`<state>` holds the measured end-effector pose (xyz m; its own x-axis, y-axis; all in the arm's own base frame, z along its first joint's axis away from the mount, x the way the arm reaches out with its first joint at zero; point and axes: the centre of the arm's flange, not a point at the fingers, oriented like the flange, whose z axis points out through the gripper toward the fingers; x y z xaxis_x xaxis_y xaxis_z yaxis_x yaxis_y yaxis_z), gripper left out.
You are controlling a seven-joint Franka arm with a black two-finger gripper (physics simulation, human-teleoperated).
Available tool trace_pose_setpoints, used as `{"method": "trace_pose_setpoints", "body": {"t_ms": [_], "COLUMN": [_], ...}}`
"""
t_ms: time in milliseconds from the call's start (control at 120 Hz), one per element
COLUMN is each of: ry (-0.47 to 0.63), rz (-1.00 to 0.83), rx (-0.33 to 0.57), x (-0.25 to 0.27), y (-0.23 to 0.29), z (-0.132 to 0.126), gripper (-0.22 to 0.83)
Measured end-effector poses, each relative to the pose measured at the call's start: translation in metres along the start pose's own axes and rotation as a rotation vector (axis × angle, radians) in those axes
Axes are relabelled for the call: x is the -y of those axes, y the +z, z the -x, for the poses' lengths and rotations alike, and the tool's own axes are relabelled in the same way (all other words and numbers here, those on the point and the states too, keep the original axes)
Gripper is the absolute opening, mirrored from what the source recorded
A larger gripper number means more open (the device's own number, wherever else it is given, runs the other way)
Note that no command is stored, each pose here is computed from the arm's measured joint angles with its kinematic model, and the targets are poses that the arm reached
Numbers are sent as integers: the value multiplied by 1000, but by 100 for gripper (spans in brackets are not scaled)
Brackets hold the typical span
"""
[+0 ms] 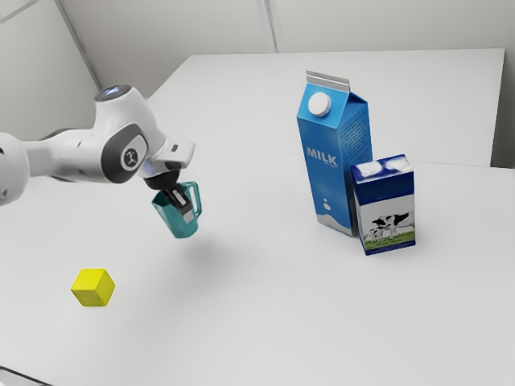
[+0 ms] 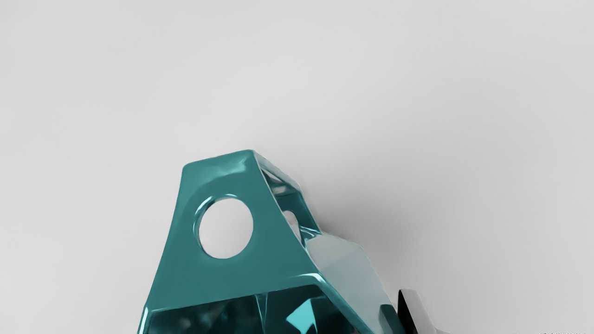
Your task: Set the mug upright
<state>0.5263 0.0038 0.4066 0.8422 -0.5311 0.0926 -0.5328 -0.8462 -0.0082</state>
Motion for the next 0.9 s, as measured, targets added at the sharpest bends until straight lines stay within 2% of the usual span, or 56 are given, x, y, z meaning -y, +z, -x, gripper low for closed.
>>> {"method": "trace_pose_setpoints", "body": {"t_ms": [83, 425, 633, 900], "ry": [-32, 22, -66, -79], "rz": [-10, -13, -24, -20], "rx": [5, 36, 28, 21], "x": [4, -58, -32, -34], "y": [6, 44, 47, 46], "z": [1, -43, -33, -34], "gripper": [-16, -16, -16, 9]}}
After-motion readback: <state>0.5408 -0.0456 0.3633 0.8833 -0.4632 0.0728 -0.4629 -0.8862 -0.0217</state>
